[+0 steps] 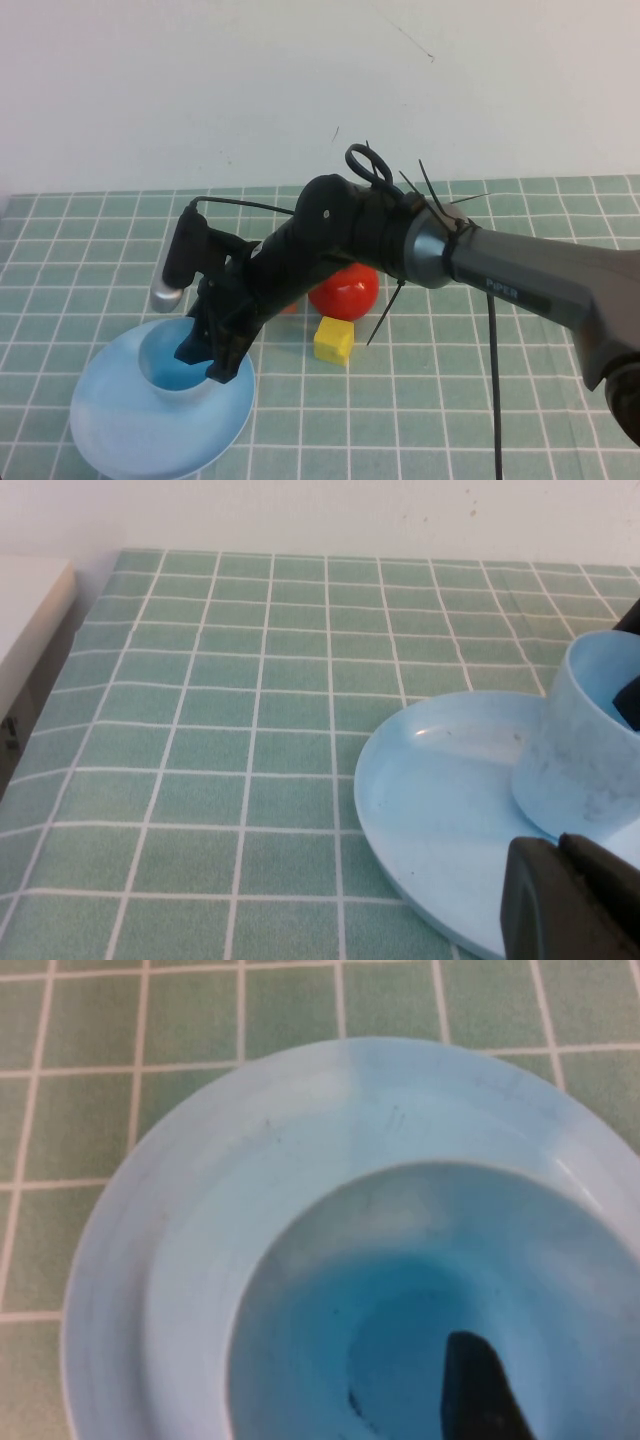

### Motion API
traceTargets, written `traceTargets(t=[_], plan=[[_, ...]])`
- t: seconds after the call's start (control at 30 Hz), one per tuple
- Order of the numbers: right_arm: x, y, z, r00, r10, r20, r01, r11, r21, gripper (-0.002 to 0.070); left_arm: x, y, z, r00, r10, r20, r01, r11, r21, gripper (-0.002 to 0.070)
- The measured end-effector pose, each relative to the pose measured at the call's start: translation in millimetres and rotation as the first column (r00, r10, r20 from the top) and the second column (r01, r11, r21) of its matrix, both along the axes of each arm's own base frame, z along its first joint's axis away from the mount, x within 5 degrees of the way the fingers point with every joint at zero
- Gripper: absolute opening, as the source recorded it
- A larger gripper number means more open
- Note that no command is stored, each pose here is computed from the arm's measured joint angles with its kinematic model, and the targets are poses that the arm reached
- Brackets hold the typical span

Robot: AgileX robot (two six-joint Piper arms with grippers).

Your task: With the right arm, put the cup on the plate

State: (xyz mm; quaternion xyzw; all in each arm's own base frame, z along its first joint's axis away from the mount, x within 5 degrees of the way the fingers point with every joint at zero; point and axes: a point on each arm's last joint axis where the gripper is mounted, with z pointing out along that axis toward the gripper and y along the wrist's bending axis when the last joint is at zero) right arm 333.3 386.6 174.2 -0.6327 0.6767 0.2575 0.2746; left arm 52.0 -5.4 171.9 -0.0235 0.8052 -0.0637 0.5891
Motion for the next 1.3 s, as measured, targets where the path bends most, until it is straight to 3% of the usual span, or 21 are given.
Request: traceTargets(t=[0.27,0.6,0.77,0.93,1.0,1.17,1.3], plan=[[0.4,5.0,19.3,0.999,0.040,0.002,-0.040,0.999,0.032,0.0323,0.0,0.0,0.0,1.000,0.000,0.000,0.000,1.000,0.000,-0.0003],[2.8,13.9,81.8,0.987,0.128,0.098,-0.139,0.984,0.114,0.0323,0.0,0.0,0.0,1.000,0.000,0.000,0.000,1.000,0.000,-0.0003],[4.8,7.6,105.8,0.967,0.171,0.190,-0.179,0.984,0.024,0.0279,0.0,0.0,0.0,1.000,0.000,0.000,0.000,1.000,0.000,-0.0003],[12.1,-21.5,126.8,0.947,0.150,0.285,-0.069,0.959,-0.276,0.0134,0.0,0.0,0.0,1.000,0.001,0.000,-0.001,1.000,-0.002,-0.0003],[16.0,-37.9,140.2,0.946,0.075,0.317,0.047,0.931,-0.362,0.0069,0.0,0.0,0.0,1.000,0.000,0.000,0.000,1.000,0.000,-0.0003],[24.5,-72.3,177.8,0.926,-0.200,0.320,0.298,0.908,-0.296,0.0008,0.0,0.0,0.0,1.000,0.000,0.000,0.000,1.000,0.000,-0.0003],[22.6,-95.8,210.1,0.894,-0.258,0.368,0.360,0.901,-0.244,0.0000,0.0,0.0,0.0,1.000,0.000,0.000,0.000,1.000,0.000,-0.0003]])
